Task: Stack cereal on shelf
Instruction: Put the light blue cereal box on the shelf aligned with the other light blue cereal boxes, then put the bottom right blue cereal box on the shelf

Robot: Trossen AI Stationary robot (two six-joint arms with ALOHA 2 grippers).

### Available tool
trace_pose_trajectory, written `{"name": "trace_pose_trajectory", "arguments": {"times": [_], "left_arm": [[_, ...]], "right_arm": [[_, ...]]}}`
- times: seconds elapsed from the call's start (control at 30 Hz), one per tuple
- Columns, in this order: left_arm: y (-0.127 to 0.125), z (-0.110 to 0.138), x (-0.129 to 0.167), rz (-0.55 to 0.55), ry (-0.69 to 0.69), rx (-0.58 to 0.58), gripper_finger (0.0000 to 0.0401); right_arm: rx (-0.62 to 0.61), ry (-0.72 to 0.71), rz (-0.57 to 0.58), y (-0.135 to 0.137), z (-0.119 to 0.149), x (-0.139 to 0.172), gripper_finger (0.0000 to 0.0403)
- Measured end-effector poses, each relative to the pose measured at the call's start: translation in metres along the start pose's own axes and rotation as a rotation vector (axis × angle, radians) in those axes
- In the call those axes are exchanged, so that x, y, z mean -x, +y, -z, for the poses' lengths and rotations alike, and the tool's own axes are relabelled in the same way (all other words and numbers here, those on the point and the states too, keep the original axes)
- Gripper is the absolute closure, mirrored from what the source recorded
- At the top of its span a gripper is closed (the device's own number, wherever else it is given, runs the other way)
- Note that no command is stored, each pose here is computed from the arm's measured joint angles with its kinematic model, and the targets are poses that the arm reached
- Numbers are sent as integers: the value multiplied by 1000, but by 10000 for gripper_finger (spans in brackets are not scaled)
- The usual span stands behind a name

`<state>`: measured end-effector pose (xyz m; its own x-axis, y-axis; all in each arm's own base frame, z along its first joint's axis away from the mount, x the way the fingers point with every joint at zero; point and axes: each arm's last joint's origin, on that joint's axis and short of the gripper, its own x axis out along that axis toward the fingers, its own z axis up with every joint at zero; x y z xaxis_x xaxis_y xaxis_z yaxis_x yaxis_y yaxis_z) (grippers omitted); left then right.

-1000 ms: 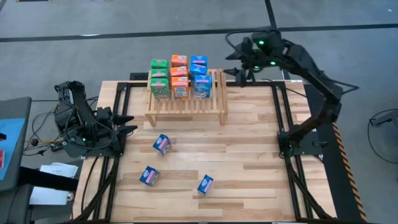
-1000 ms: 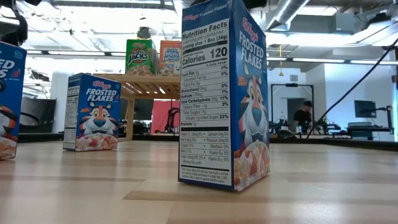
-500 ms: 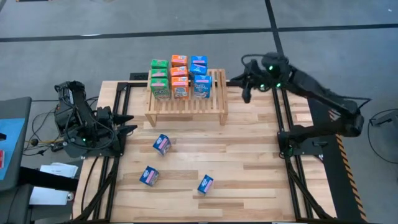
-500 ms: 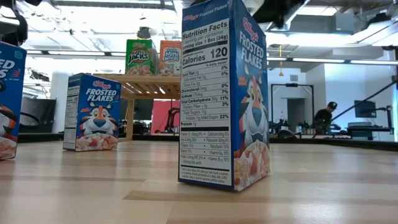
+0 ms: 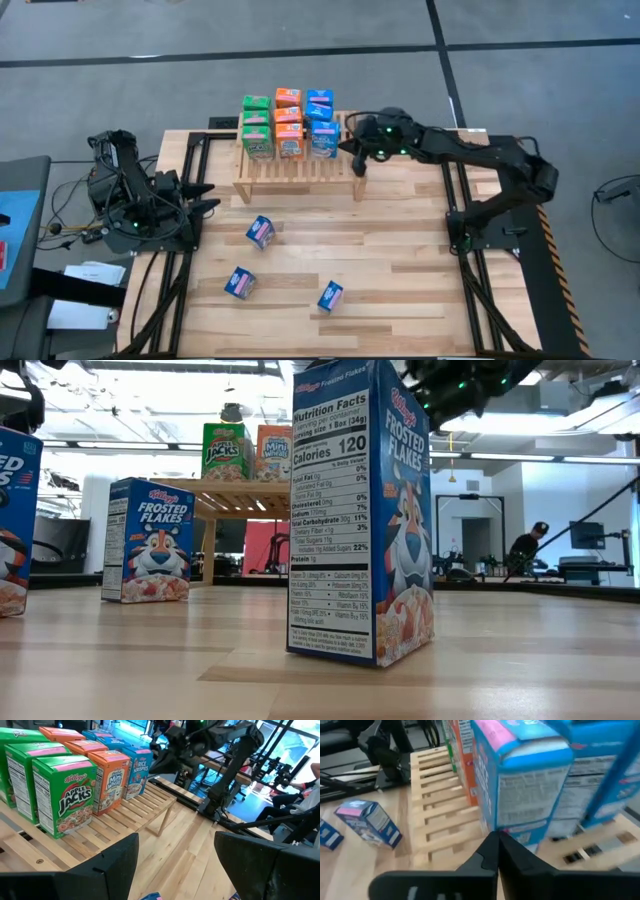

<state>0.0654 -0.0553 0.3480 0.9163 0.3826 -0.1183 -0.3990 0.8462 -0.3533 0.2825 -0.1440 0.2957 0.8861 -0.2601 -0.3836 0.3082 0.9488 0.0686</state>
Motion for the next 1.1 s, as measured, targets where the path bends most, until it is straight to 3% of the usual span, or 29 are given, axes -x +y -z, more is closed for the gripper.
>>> {"name": "trace_pose_trajectory", "arguments": {"times": [0.2, 0.4, 0.67, 0.77, 0.93, 1.1], "left_arm": [[0, 0, 0, -1, -3, 2, 151], [0, 0, 0, -5, -10, -1, 151], [0, 0, 0, -6, -10, -1, 151], [0, 0, 0, -2, -4, 0, 151], [0, 0, 0, -2, -4, -2, 151], [0, 0, 0, -3, -5, -6, 151]], "right_arm": [[-13, -6, 2, -11, 7, -17, 390], [-21, -16, -7, -15, 7, -26, 374], [-13, -12, -15, -15, -8, -14, 385], [-7, -17, 3, -15, -24, 13, 384], [44, -98, 35, -7, -57, 84, 374], [18, -188, 43, 11, -67, 154, 375]]}}
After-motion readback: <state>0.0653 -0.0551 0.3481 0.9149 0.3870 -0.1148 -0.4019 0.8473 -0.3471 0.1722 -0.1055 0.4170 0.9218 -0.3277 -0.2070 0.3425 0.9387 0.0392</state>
